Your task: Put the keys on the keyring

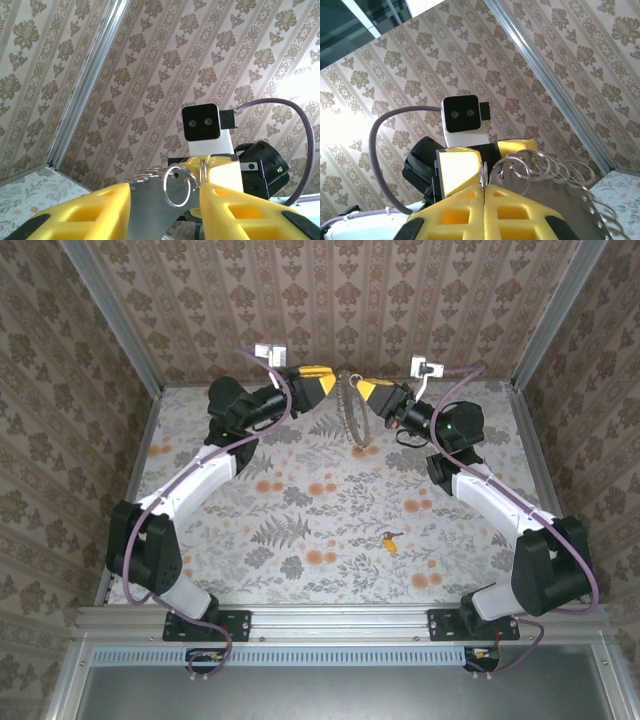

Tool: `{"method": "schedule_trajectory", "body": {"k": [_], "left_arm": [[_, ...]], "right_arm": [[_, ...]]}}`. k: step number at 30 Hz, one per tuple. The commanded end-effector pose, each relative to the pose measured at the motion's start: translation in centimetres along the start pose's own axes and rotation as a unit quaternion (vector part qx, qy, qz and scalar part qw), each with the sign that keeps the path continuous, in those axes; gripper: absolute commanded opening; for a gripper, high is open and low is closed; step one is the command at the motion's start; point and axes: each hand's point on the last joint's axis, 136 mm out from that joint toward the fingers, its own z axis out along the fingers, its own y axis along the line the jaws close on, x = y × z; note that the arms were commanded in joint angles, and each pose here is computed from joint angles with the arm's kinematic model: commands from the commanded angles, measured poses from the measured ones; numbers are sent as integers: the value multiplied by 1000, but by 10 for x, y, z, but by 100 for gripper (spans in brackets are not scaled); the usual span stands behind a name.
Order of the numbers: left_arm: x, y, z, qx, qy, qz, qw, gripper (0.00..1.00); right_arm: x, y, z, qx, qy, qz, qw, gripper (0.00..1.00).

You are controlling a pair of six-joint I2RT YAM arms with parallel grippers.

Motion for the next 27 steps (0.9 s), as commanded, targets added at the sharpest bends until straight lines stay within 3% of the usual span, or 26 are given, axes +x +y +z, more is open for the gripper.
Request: {"method": "schedule_trajectory", "body": {"k": [1, 27], "left_arm": [[-11, -12, 7, 39, -18, 0, 999, 39], [4, -45, 5, 65, 11, 17, 998, 35]], "right_arm": [[-16, 13, 0, -18, -42, -14, 999, 0], [-4, -13, -1, 19, -49, 23, 998, 0]]}}
